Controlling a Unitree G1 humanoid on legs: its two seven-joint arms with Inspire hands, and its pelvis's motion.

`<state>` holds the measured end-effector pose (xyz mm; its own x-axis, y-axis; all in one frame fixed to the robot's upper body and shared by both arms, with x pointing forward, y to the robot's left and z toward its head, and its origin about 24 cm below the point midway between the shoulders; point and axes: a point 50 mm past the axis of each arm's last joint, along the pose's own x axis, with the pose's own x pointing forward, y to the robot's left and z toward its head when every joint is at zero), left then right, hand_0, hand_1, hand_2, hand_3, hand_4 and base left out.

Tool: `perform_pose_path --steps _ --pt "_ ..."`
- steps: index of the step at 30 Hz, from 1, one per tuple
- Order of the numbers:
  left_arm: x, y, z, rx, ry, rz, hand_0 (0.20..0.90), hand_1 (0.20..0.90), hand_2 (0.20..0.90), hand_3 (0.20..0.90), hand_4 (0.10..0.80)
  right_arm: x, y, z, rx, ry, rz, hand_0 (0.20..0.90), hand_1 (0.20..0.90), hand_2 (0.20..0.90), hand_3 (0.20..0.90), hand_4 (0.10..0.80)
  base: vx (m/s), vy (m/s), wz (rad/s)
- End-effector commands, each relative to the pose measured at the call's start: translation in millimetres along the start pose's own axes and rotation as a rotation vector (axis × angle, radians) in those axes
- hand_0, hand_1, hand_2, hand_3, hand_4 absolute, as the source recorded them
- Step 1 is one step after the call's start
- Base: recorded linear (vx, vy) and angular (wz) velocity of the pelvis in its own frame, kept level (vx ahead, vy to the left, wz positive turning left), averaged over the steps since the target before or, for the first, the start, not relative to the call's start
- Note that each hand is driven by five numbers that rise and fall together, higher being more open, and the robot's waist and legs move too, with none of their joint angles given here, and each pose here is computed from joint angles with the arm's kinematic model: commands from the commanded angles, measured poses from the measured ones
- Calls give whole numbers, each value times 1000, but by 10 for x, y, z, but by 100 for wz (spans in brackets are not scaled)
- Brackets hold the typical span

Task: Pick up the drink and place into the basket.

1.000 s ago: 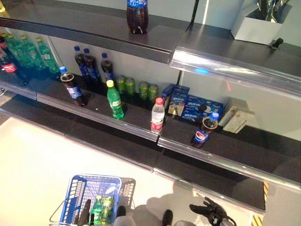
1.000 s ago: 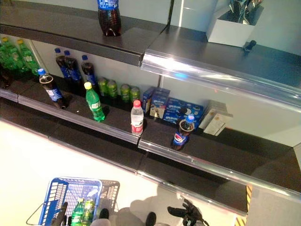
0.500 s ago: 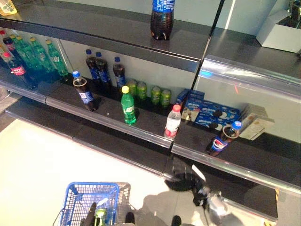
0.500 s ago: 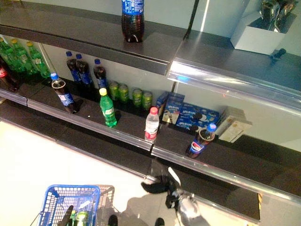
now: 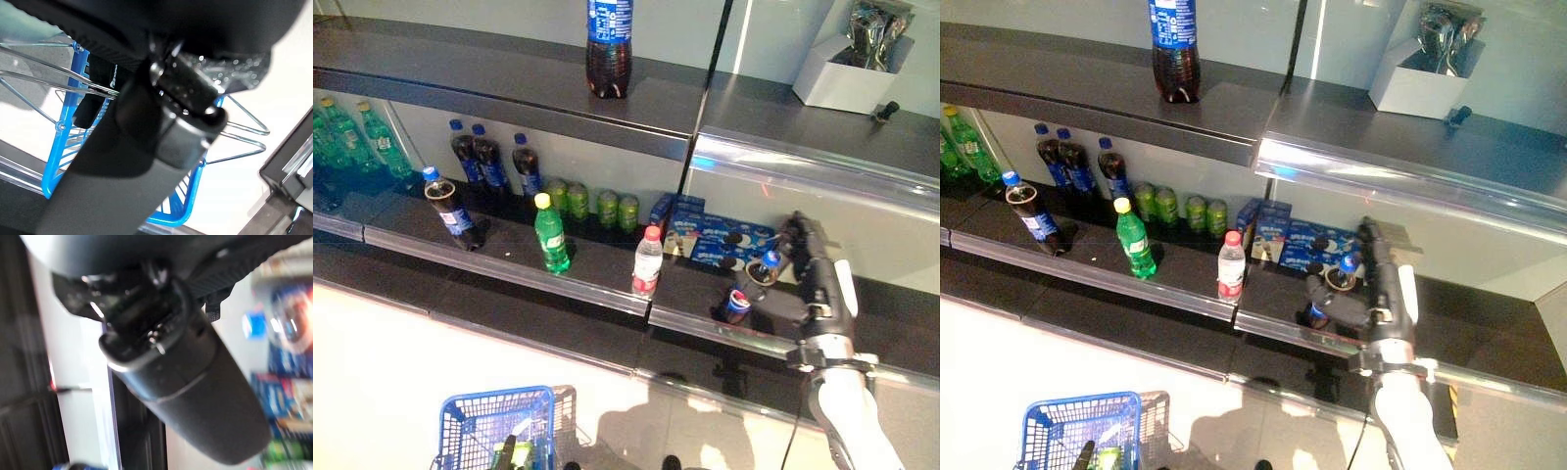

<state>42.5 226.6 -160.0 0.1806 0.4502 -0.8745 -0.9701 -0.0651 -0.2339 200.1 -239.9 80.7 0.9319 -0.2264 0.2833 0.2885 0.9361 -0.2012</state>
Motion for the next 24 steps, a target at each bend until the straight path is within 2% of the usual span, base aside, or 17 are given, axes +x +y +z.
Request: perform_pose_path --steps 1,8,16,20,24 --pt "46 -224 386 33 -182 -144 300 300 300 200 100 145 -53 498 22 -303 -57 900 900 900 900 800 15 8 -4" --pt "25 -201 315 46 -161 -160 300 300 300 200 100 103 -92 417 10 -279 -161 900 900 900 900 800 26 52 -3" --pt "23 -305 362 41 -174 -185 300 300 300 200 100 145 10 288 53 -208 -164 900 900 900 900 800 -4 29 -9" --pt "9 -670 379 -10 -183 -268 300 300 300 200 100 322 147 325 104 -249 -196 900 900 900 900 800 -146 -40 -5" --pt "-35 -862 302 -9 -165 -320 300 300 300 200 100 429 202 357 118 -261 -207 900 900 900 900 800 -60 -32 9"
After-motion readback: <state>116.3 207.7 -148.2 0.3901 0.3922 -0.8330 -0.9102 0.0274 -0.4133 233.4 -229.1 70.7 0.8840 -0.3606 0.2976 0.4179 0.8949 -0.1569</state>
